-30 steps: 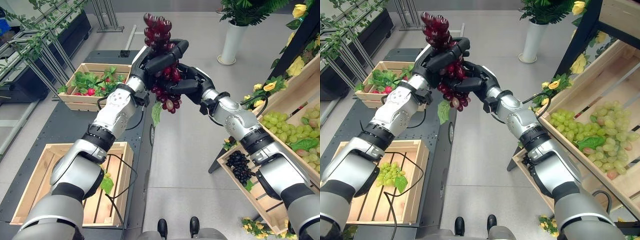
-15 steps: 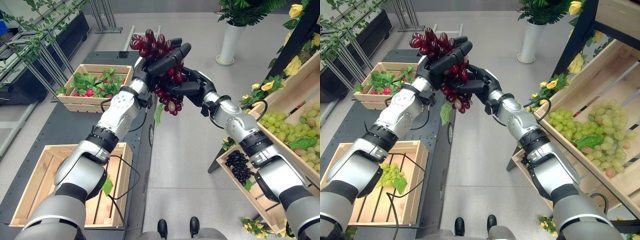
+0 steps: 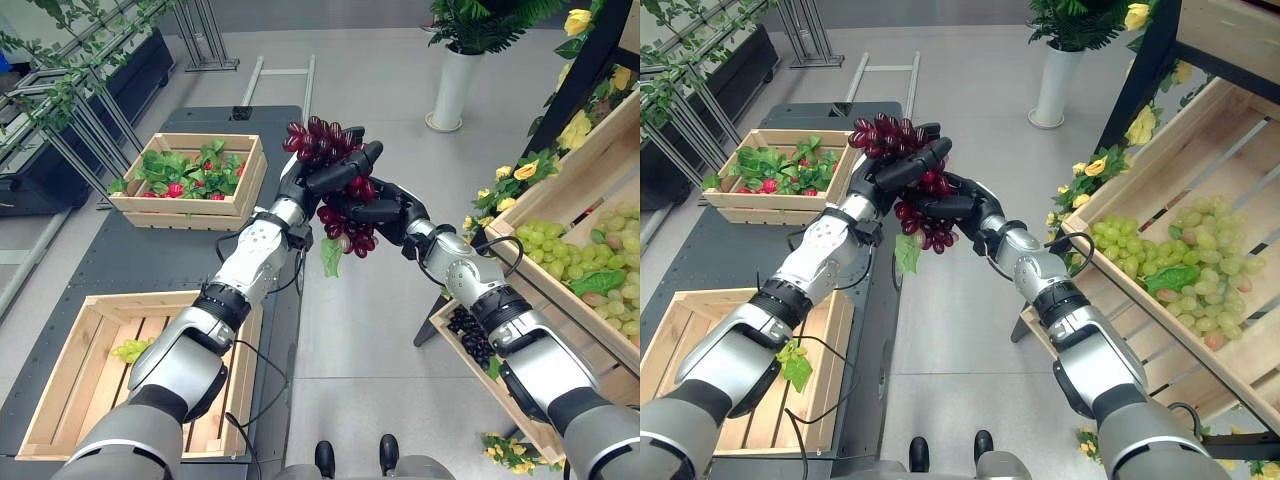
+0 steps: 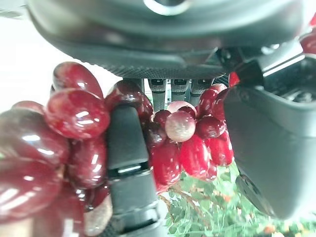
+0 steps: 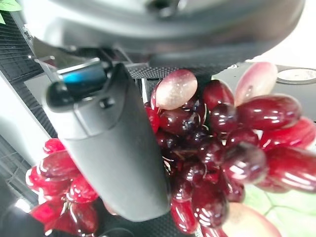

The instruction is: Pick up the fruits from the basket on one side to the basket on the other side

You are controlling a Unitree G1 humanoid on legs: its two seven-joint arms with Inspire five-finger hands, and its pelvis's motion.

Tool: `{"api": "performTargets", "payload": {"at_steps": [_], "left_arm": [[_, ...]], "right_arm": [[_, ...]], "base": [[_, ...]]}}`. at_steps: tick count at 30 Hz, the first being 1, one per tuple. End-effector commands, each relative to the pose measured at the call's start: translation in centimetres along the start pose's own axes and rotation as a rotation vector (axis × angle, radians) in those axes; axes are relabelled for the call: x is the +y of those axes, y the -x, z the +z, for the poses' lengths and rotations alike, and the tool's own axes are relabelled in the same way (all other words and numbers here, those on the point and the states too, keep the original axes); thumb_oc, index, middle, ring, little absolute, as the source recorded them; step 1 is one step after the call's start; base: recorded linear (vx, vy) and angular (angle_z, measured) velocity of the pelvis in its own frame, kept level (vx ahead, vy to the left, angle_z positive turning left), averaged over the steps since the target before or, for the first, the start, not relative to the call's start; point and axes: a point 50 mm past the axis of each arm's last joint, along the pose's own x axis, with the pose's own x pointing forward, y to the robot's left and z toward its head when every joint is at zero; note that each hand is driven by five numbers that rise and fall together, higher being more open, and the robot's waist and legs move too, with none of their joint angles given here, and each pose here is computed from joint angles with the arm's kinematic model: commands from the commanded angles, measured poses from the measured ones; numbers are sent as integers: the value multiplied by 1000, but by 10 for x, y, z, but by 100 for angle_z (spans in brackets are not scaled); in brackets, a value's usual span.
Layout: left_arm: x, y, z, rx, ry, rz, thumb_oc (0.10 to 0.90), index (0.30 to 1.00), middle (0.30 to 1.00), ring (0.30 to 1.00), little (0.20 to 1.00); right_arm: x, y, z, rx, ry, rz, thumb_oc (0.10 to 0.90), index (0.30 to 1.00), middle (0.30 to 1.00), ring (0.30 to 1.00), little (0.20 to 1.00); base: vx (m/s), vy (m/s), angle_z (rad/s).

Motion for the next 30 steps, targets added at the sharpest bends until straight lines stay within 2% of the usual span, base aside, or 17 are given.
{"api": "performTargets", "payload": {"at_steps": [1, 5, 6, 12, 17, 21, 24, 30], "left_arm": [[128, 34, 67, -351, -190, 683, 800, 900, 900, 900, 900], [116, 34, 79, -465, -359, 672, 800, 900, 900, 900, 900], [106, 36, 87, -565, -491, 673, 800, 900, 900, 900, 900], [79, 40, 95, -802, -724, 650, 800, 900, 900, 900, 900], [71, 44, 95, -882, -720, 666, 800, 900, 900, 900, 900], [68, 45, 91, -867, -705, 652, 800, 900, 900, 900, 900], [70, 45, 88, -829, -673, 643, 800, 900, 900, 900, 900], [78, 56, 63, -653, -476, 618, 800, 900, 900, 900, 900]], "right_arm": [[-49, 31, -28, -22, -100, -113, 400, 300, 300, 300, 300], [-51, 35, -37, -1, -112, -124, 400, 300, 300, 300, 300], [-53, 38, -45, 18, -125, -134, 400, 300, 300, 300, 300], [-61, 49, -63, 65, -161, -159, 400, 300, 300, 300, 300], [-63, 51, -70, 80, -175, -176, 400, 300, 300, 300, 300], [-63, 51, -72, 83, -181, -186, 400, 300, 300, 300, 300], [-63, 52, -73, 81, -181, -192, 400, 300, 300, 300, 300], [-67, 60, -84, 90, -104, -235, 400, 300, 300, 300, 300]], "base": [[0, 0, 0], [6, -1, -2], [28, -6, -11], [16, -3, -1], [7, -1, 0], [18, -1, -4], [0, 0, 0], [0, 0, 0]]}}
